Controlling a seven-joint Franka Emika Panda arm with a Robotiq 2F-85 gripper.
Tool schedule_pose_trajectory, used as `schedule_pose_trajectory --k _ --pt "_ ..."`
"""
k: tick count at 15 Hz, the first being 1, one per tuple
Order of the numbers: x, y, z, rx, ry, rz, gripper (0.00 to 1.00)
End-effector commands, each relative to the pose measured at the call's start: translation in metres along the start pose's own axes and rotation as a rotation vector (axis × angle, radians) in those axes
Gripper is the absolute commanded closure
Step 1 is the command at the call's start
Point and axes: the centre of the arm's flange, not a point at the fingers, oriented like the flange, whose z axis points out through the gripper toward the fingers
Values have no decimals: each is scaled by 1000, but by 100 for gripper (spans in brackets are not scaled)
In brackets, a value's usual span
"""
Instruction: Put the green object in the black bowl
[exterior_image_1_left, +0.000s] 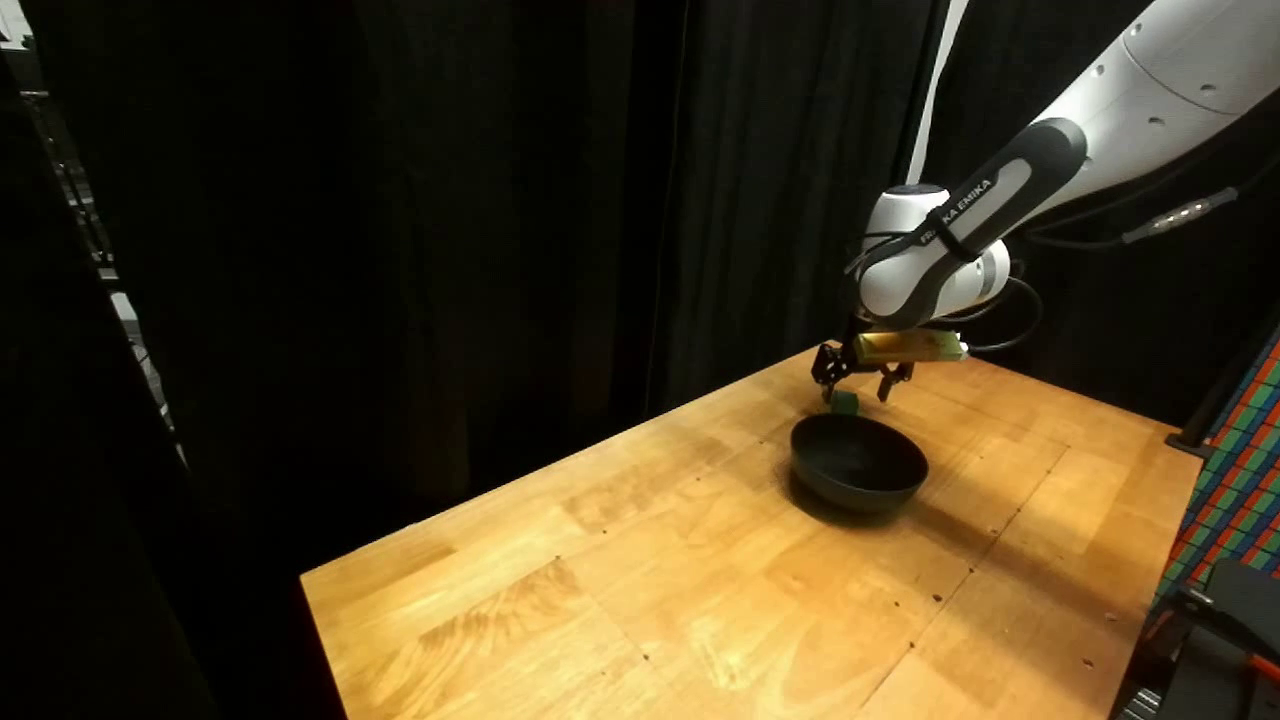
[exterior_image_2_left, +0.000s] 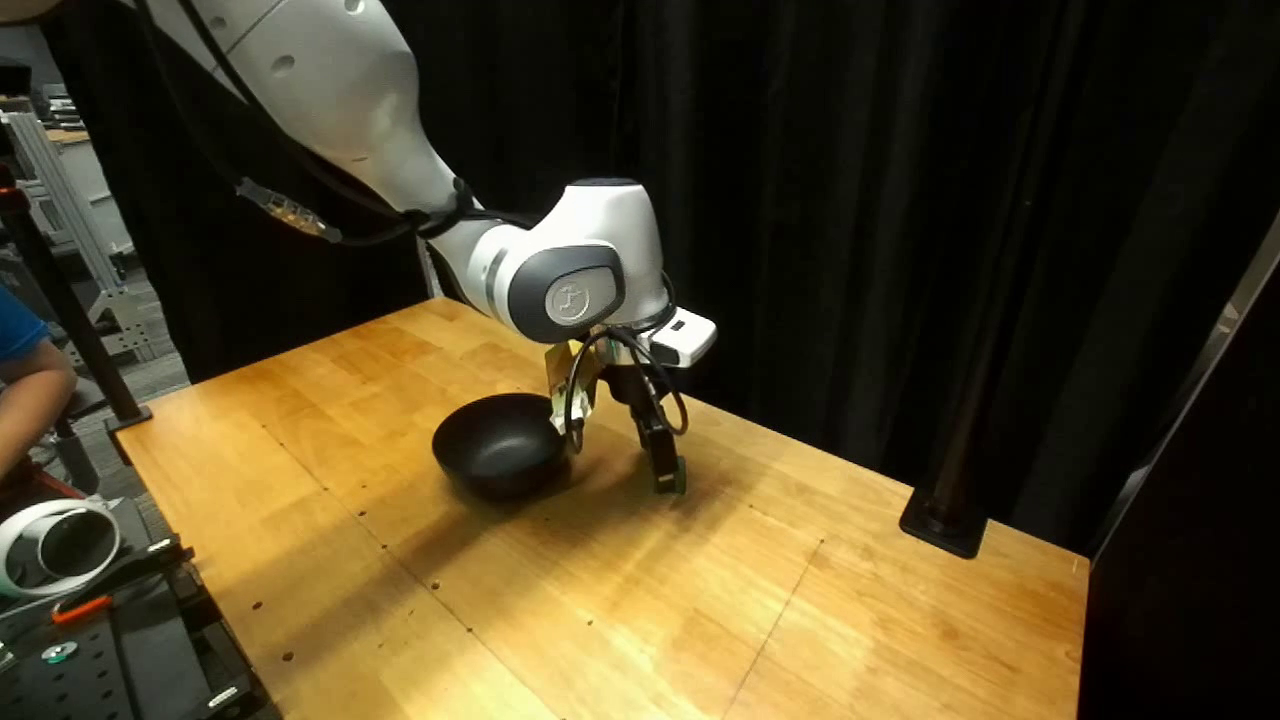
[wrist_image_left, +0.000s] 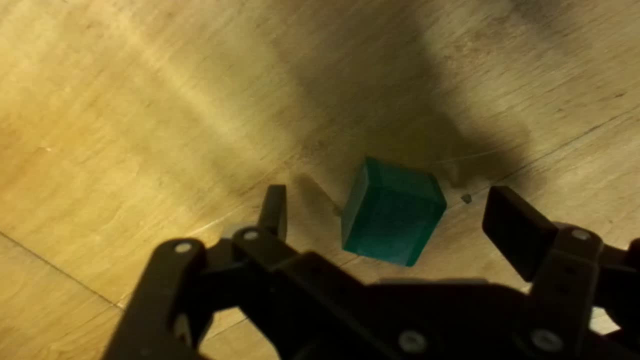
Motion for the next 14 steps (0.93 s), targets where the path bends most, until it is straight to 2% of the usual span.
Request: schedule_pose_trajectory --k 1,3,6,10,14 --pt "14 -7 17 15 29 52 0" --pt "16 -6 23 15 37 65 26" --pt "17 -4 21 9 21 78 51" --pt "21 5 -5 2 29 64 80" --pt "28 20 -57 -16 -17 64 83"
